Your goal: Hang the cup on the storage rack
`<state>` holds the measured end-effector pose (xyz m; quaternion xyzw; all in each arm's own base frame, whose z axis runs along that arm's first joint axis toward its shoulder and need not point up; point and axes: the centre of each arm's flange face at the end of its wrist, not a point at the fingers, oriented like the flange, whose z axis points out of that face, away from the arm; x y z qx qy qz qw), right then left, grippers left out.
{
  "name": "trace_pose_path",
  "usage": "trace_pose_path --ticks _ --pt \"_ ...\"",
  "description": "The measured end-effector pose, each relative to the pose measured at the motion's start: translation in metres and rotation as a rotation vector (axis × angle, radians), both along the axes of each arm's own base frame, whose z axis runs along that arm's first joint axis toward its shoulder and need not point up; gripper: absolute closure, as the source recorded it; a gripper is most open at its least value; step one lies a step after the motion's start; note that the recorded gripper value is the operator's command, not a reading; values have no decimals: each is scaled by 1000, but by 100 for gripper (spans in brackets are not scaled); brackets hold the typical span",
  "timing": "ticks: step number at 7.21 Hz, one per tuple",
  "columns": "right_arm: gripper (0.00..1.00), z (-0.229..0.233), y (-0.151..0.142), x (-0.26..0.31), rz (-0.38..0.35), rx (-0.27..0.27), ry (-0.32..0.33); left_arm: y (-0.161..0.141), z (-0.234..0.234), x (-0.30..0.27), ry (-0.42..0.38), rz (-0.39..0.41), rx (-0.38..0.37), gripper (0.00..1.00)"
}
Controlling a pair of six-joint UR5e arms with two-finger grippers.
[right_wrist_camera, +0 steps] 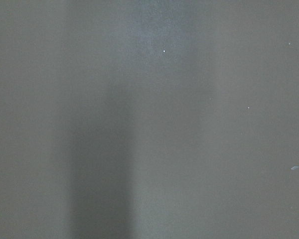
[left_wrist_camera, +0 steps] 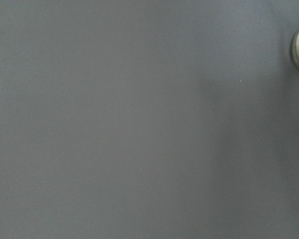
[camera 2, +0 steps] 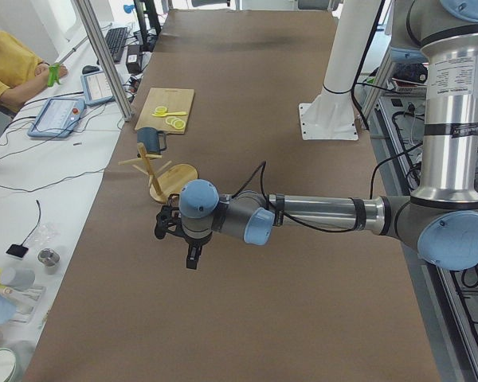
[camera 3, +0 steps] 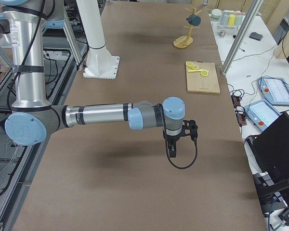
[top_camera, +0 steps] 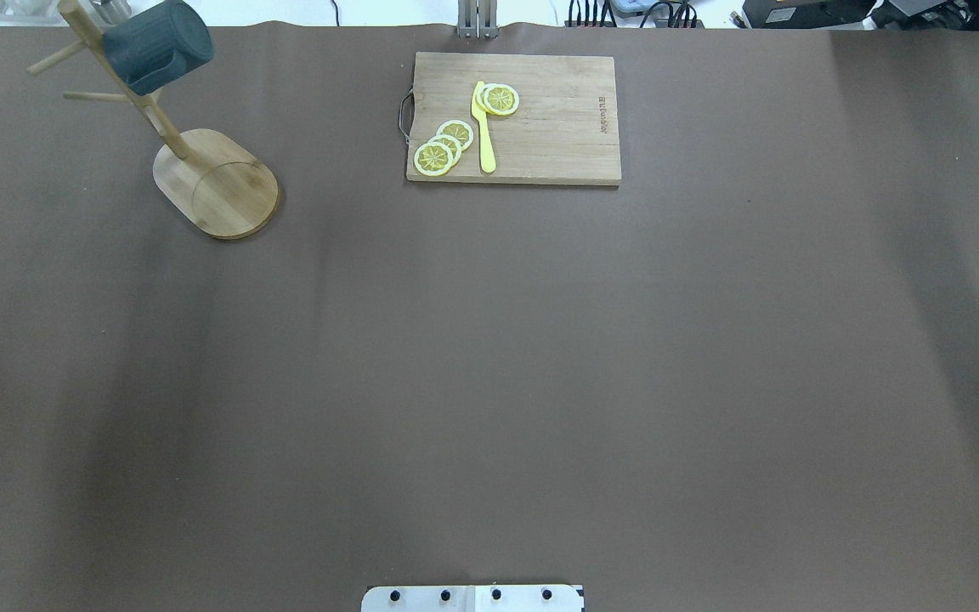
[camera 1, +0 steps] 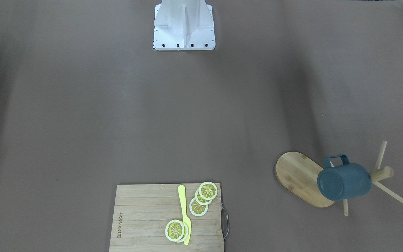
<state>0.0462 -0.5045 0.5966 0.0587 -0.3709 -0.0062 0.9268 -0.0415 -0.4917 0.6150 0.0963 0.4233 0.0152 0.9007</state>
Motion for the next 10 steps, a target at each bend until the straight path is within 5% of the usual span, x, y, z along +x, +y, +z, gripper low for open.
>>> trace_pose_path --ticks 10 --pt "0 2 -2 -7 -15 -3 0 5 13 -2 -22 -4 -15 2"
